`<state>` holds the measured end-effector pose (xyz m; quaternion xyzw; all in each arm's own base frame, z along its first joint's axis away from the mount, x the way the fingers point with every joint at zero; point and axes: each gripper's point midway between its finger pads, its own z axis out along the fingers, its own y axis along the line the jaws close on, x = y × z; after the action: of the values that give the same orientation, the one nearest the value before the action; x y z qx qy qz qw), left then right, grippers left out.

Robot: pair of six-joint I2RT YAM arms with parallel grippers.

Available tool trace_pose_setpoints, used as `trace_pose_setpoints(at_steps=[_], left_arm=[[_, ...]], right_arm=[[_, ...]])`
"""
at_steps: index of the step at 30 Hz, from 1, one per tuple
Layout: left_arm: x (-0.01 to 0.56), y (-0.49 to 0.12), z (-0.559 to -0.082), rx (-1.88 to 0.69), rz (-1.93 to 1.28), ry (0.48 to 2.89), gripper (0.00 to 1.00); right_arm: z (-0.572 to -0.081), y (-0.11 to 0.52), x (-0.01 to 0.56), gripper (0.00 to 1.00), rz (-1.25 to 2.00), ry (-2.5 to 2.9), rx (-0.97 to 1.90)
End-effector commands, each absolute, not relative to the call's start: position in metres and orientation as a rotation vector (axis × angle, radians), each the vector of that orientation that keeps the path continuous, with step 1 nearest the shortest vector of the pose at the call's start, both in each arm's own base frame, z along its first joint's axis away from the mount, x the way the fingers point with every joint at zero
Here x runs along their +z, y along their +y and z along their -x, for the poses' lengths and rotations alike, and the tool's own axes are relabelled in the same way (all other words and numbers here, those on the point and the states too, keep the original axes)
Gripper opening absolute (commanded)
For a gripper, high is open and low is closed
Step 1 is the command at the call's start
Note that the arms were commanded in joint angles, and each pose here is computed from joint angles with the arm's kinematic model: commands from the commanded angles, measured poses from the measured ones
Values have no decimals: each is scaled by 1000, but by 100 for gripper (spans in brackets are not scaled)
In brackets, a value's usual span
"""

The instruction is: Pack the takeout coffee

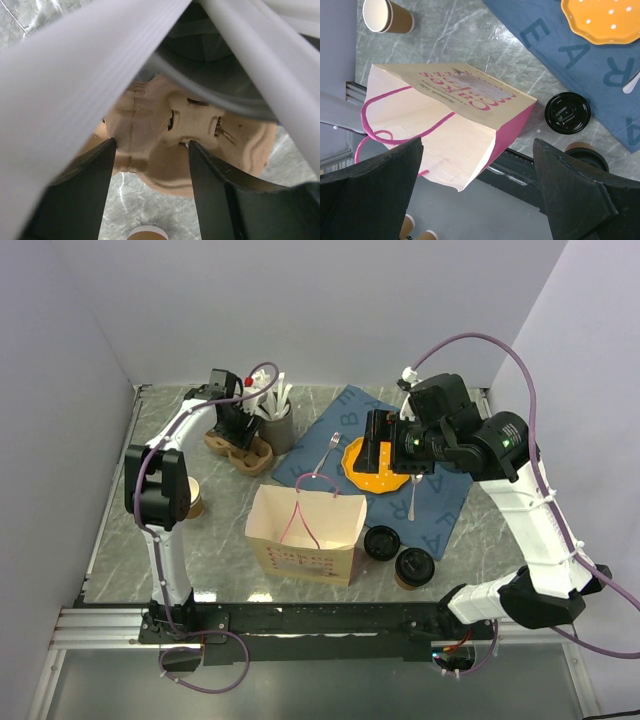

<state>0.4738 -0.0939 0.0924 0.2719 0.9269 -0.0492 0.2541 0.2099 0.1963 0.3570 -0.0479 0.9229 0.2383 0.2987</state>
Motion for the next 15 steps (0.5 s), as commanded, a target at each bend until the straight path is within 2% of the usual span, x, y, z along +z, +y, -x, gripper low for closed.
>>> trace_pose_setpoints(at_steps=[1, 15], left_arm=[[102, -98, -491, -98, -767, 2451, 65], [108, -92, -503, -23, -778, 2409, 65]], right_arm=[[-168, 165, 340, 98, 96, 2611, 532], [-168, 166, 336, 98, 80, 2624, 529]])
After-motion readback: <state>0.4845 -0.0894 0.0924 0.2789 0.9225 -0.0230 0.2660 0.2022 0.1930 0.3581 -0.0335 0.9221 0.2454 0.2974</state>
